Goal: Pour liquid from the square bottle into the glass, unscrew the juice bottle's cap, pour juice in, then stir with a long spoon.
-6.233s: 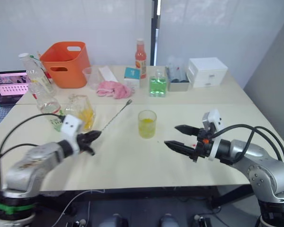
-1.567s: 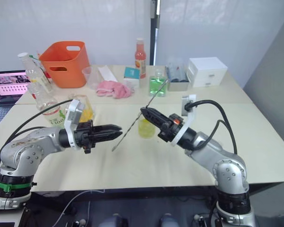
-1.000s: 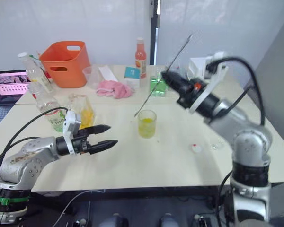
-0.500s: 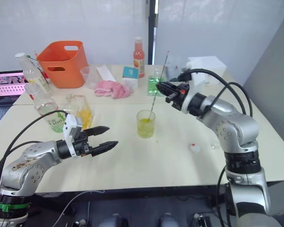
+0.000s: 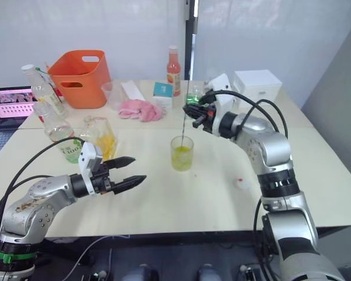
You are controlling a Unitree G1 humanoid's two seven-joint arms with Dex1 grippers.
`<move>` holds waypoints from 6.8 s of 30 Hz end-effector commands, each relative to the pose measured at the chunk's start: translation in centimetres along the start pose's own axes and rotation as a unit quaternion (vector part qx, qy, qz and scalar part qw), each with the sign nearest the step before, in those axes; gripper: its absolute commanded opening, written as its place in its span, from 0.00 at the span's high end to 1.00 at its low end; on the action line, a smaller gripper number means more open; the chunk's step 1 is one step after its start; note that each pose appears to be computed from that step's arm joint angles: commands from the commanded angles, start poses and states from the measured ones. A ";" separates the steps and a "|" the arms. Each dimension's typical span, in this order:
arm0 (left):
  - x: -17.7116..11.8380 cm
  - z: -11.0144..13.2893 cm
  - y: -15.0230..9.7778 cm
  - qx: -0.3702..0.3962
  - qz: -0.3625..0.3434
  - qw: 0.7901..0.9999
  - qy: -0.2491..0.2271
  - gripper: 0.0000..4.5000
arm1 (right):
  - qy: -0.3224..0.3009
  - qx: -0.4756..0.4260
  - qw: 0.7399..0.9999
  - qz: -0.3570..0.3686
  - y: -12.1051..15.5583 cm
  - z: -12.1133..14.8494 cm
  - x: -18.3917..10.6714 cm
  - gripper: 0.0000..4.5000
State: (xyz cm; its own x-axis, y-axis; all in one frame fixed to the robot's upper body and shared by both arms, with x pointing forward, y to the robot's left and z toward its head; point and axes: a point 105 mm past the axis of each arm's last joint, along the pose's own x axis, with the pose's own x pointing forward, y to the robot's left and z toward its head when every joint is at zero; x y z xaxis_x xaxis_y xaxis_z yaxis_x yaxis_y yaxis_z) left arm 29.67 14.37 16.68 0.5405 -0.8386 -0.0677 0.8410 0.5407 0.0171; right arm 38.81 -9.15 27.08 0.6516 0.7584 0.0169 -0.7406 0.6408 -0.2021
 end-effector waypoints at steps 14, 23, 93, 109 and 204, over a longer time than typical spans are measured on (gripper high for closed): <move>0.1 1.0 -0.7 0.027 -0.009 0.999 -0.015 0.01 | 0.015 -0.044 0.999 0.017 1.4 2.4 -1.5 1.00; 0.1 1.1 -0.6 0.029 -0.007 0.999 -0.014 0.01 | -0.010 0.005 0.999 0.033 2.1 3.3 -0.9 1.00; -0.4 1.2 0.0 0.042 0.010 0.999 -0.016 0.01 | -0.036 -0.008 0.997 0.071 2.9 2.1 -0.2 1.00; -0.5 1.1 0.1 0.042 0.007 0.999 -0.014 0.01 | -0.093 0.014 0.996 -0.001 0.9 2.5 1.2 1.00; -3.0 -0.8 -2.6 0.108 -0.094 0.990 -0.004 0.01 | 0.242 0.352 0.903 -0.050 -1.0 -6.3 -6.2 1.00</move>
State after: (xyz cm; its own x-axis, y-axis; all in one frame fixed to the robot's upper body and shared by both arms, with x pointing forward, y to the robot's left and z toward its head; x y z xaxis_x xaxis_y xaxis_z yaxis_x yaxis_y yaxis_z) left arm 26.22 15.92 15.46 0.3959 -0.9144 -0.0848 0.9065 0.3744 0.1953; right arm 36.05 -14.89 20.55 0.5589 0.6793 -0.4756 -0.4847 0.7330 0.4773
